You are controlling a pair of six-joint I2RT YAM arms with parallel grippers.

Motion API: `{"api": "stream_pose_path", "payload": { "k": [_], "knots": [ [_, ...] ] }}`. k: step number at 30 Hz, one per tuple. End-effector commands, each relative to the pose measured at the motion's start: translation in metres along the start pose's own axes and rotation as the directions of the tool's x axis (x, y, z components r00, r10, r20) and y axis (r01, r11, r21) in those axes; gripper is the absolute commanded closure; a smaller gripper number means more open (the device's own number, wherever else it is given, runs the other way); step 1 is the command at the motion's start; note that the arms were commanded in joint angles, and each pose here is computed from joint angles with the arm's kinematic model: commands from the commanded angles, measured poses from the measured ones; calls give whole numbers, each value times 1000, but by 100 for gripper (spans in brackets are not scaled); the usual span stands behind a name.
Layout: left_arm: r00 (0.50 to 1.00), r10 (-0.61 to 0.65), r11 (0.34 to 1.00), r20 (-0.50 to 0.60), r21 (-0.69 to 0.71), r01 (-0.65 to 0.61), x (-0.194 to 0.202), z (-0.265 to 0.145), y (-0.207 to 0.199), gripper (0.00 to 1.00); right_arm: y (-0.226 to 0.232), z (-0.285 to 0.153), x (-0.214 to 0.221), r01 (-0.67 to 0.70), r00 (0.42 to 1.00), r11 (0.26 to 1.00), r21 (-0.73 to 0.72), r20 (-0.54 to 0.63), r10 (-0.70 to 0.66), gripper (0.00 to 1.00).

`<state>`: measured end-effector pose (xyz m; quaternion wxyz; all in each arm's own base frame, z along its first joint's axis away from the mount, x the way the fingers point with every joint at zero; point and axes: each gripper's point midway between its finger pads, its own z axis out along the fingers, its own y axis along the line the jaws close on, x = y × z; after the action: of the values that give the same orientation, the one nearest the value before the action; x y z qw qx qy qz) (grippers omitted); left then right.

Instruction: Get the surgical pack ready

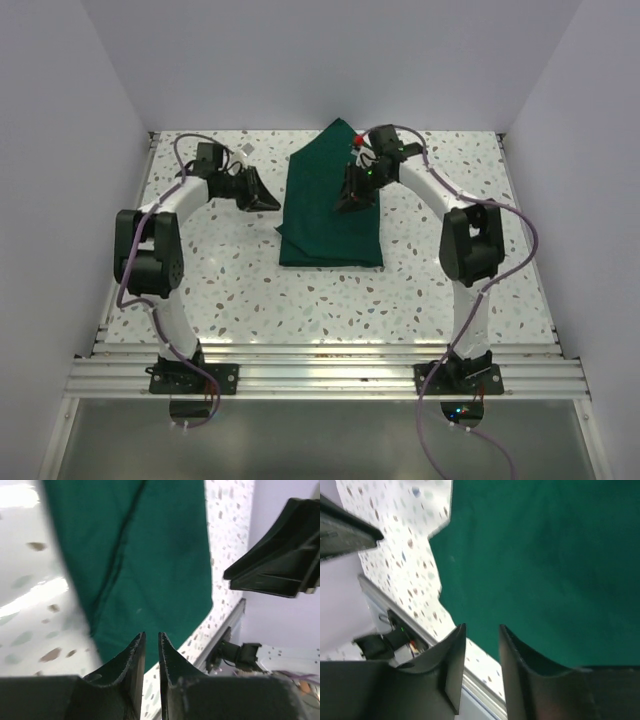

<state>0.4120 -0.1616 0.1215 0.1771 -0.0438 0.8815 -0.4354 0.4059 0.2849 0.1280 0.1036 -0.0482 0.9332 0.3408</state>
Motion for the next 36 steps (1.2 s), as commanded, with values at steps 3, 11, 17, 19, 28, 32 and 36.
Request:
{"api": "stream_pose_path", "payload": {
  "k": [3, 11, 17, 19, 28, 32, 36],
  "knots": [
    [994, 52, 975, -100, 219, -29, 18, 43, -53, 83, 31, -16, 48, 36, 997, 954, -299, -60, -56, 80],
    [981, -47, 984, -188, 163, 78, 40, 70, -20, 85, 1, 11, 89, -103, 977, 935, -340, -211, 31, 98],
    [964, -120, 986, -238, 87, 145, 62, 80, 10, 85, -28, 7, 101, -156, 972, 936, -314, -215, 90, 100],
    [959, -130, 987, -253, 64, 150, 68, 81, 17, 85, -39, 4, 105, -162, 971, 939, -304, -218, 97, 100],
    [962, -111, 993, -249, 14, 118, 68, 81, 26, 86, -74, -17, 127, -215, 962, 947, -240, -218, 163, 100],
    [981, -26, 999, -194, 34, 33, 43, 72, 7, 84, -72, -36, 111, -173, 978, 959, -225, -151, 142, 100],
    [993, 90, 993, -80, 89, -83, 5, 68, -22, 77, -46, -47, 42, -120, 991, 956, -269, 30, 133, 100]
  ]
}}
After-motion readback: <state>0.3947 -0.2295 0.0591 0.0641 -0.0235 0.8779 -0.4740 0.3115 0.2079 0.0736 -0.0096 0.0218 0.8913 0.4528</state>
